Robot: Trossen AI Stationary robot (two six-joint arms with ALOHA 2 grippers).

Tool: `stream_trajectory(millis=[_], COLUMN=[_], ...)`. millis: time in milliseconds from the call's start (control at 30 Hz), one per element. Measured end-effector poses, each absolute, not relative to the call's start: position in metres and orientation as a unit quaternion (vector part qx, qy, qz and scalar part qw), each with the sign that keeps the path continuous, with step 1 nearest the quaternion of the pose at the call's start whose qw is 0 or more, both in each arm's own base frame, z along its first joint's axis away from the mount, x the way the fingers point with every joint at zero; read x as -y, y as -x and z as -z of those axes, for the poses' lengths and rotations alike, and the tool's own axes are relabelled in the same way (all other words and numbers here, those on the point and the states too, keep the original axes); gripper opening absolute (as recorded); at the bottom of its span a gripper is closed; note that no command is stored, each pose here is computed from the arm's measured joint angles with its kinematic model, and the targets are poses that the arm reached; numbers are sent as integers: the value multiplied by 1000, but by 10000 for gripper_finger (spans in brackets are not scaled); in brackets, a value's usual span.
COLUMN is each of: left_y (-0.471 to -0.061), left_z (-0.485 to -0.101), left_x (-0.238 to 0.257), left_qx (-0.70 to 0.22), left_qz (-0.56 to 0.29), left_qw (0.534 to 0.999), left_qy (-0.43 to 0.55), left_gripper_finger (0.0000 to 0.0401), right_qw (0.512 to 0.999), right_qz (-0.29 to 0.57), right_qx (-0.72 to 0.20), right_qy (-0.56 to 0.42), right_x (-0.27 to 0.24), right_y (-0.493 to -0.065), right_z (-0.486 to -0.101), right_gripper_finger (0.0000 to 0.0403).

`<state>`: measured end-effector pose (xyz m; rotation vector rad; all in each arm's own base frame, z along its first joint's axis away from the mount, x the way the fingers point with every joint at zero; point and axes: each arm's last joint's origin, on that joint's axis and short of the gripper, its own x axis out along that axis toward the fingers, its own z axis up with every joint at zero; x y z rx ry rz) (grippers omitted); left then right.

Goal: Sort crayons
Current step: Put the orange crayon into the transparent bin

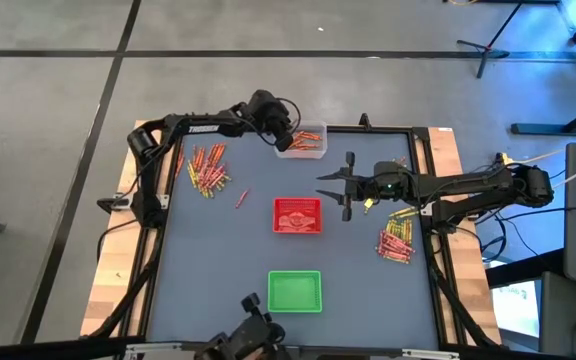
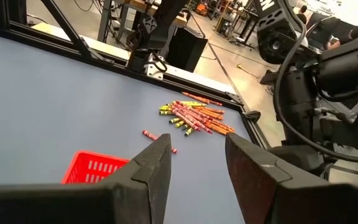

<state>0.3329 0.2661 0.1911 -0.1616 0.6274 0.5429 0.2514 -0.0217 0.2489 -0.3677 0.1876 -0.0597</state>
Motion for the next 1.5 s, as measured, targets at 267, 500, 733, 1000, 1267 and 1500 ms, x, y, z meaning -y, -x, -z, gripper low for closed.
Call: stream_trajectory(millis=[267,500,733,1000,1267,1500], left_y=[-334,-336,-333,-315,-282,-247], left_z=[-193,-201,-219,-256,-275,-260], left_x=[-268,-269,-266,-253,-215,-167], left_qx=[-319,-342,-356,-358,-343,-301], left_qz=[-274,-270,-276,-303,-292,-275], left_qw=[904,895,888,881,892,913], left_qy=[79,92,91,62,40,31], left_gripper_finger=[73,98,98,98,98,98], right_qw=[978,978,978,977,978,971], right_qz=[29,29,28,27,35,111], right_qx=[-98,-98,-100,-106,-111,-124], right_qy=[182,182,182,181,171,174], right_x=[22,22,22,22,22,27], right_y=[-251,-251,-251,-251,-251,-250], right_z=[-248,-248,-247,-246,-246,-246], right_gripper_finger=[151,151,151,151,151,151])
